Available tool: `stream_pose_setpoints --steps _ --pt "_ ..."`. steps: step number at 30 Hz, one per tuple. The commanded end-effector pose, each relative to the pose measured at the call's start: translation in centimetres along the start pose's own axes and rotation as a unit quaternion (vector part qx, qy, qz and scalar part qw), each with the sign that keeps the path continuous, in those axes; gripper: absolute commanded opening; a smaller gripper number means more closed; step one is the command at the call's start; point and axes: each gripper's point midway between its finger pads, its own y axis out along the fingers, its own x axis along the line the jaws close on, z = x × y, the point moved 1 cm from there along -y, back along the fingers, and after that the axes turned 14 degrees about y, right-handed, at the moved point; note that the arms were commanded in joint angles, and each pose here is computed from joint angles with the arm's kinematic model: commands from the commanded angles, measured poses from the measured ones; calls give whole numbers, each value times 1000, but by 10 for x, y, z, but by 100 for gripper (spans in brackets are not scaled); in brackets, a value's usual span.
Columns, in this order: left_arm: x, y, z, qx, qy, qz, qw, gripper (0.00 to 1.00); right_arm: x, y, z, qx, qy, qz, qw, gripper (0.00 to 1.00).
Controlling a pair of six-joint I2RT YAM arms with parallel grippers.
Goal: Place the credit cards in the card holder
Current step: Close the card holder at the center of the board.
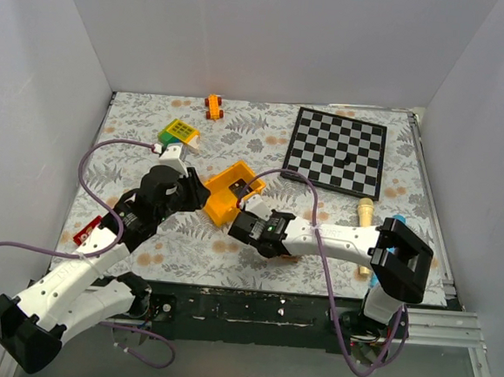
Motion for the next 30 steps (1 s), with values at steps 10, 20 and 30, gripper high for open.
stream_pose_setpoints --steps 10,20,30 --pt "15 8 12 21 12 -37 999 27 44 -51 -31 -47 120 -269 954 53" --pt "-67 39 26 34 80 65 994 36 -77 -20 -19 -57 317 -189 928 48" --pt "-177 97 62 63 92 248 962 37 -101 -1 14 -34 397 -172 901 46"
